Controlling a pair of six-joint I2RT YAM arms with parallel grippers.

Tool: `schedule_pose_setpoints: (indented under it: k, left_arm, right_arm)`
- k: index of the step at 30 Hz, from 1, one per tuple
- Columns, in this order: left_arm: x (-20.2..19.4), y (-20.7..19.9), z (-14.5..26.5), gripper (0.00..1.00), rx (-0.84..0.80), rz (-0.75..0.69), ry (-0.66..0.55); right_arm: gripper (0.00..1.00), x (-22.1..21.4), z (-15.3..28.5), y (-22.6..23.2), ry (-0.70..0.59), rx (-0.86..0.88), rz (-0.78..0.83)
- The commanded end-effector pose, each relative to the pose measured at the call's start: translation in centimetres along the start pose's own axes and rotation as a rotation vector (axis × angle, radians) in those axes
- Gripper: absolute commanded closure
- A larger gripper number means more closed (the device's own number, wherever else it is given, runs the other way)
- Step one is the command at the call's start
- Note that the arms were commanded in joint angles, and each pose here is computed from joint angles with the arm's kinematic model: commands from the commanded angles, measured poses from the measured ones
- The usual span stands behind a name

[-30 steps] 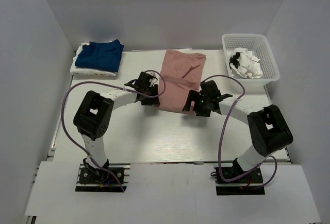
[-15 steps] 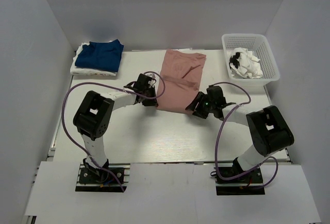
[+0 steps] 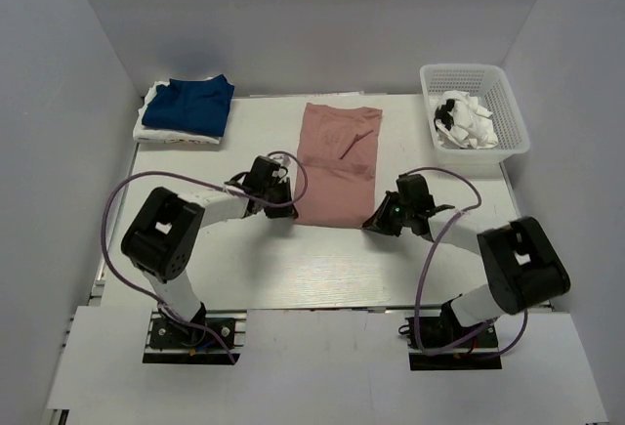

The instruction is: Fold and stack the t-shirts

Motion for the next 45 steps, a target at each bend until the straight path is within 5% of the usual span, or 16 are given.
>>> schedule_pose_setpoints:
  k: [1, 7, 12, 19, 30, 45]
  left_arm:
    - [-1.9, -0.8, 3.1, 1.0, -0.055, 0.009, 0.042]
    - [-4.2, -3.1, 9.5, 1.0, -0.166, -0.012, 0.026]
    - [-2.7, -5.9, 15.4, 1.0, -0.304, -0.038, -0.136]
    - [1.3, -7.9, 18.1, 1.0, -0.307, -0.032, -0.31]
    - [6.3, -4.8, 15.8, 1.0, 0.017, 0.133, -0.443]
    - [14.1, -4.7, 12.3, 1.0, 0.124, 0.159, -0.545]
  right_arm:
    - [1.0, -1.7, 2.3, -0.5, 0.048, -0.036, 0.103]
    - [1.0, -3.4, 7.9, 1.6, 0.089, 0.013, 0.248]
    - [1.0, -3.2, 11.3, 4.1, 0.072, 0.115, 0.31]
    - [1.0, 0.7, 12.8, 8.2, 0.002, 0.201, 0.363]
    - [1.0, 6.4, 11.0, 11.0, -0.037, 0.215, 0.383]
    - [1.0, 14.0, 6.7, 10.9, -0.077, 0.208, 0.339]
Point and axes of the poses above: each gripper's point midway between its finger pads, its own z axis back along the fingers, its own y axis along the line the jaws close on, x = y × z, the point moved 3 cm from there along z, back along the fingers, and after that the axes turned 10 degrees about z, right-handed, at the moved point
